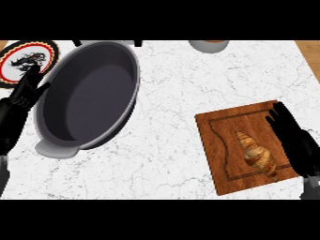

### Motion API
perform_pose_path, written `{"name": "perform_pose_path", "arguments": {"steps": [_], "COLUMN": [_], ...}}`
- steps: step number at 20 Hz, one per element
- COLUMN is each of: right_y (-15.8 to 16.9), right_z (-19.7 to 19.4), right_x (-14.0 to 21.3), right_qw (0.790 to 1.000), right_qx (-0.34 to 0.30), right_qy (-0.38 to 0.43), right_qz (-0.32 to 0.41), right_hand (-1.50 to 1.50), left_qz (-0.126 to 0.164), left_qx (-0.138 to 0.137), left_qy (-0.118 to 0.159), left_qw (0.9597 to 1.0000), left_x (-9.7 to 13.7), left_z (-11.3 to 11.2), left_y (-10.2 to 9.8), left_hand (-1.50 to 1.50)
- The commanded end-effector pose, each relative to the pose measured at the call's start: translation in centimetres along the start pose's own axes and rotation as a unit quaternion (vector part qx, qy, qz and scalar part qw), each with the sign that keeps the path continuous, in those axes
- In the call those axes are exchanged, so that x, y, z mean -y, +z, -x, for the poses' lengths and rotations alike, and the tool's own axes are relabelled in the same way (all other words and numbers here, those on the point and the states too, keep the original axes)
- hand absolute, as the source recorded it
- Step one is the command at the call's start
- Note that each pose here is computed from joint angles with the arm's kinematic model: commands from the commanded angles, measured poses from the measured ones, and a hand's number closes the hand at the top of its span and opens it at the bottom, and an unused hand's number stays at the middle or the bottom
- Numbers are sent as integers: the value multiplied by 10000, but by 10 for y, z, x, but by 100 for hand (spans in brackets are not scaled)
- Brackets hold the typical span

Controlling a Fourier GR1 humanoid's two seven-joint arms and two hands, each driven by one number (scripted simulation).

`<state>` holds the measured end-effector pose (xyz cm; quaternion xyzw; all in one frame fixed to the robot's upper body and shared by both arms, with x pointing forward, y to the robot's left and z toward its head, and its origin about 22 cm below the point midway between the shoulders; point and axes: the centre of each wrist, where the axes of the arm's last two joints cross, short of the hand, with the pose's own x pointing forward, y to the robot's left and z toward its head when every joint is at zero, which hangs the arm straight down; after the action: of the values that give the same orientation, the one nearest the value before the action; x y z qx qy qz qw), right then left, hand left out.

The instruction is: Pick the croissant from the cutting board and place it in the pot

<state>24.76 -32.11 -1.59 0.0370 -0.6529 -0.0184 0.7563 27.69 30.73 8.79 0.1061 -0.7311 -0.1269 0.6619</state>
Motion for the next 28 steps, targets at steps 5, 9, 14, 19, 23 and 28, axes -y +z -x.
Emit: {"name": "perform_pose_path", "arguments": {"steps": [5, 9, 14, 19, 23, 28], "right_y": [-17, -9, 37, 72, 85, 107], "right_z": [-68, -93, -41, -61, -104, -133], "right_x": [-49, 10, -57, -56, -34, -59], "right_qw": [9772, 9169, 8962, 8807, 8388, 8105], "right_qx": [1188, 2412, 2907, 2315, 1478, 489], "right_qy": [1376, 2829, 3111, 3995, 5131, 5809], "right_qz": [-1099, 1453, 1243, 1053, 1063, 568], "right_hand": [150, -150, -150, -150, -150, -150], "left_qz": [-969, -1166, -1178, -1158, -1157, -1237], "left_qx": [-1428, -2356, -2587, -2571, -2607, -2569], "left_qy": [-854, -487, -438, -522, -524, -540], "left_qw": [9813, 9636, 9578, 9580, 9570, 9570], "left_x": [-35, -27, -9, 7, -9, -7], "left_z": [54, 75, 67, 61, 70, 73], "left_y": [18, 37, 27, 26, 30, 28], "left_hand": [0, 0, 0, 0, 0, 0]}}
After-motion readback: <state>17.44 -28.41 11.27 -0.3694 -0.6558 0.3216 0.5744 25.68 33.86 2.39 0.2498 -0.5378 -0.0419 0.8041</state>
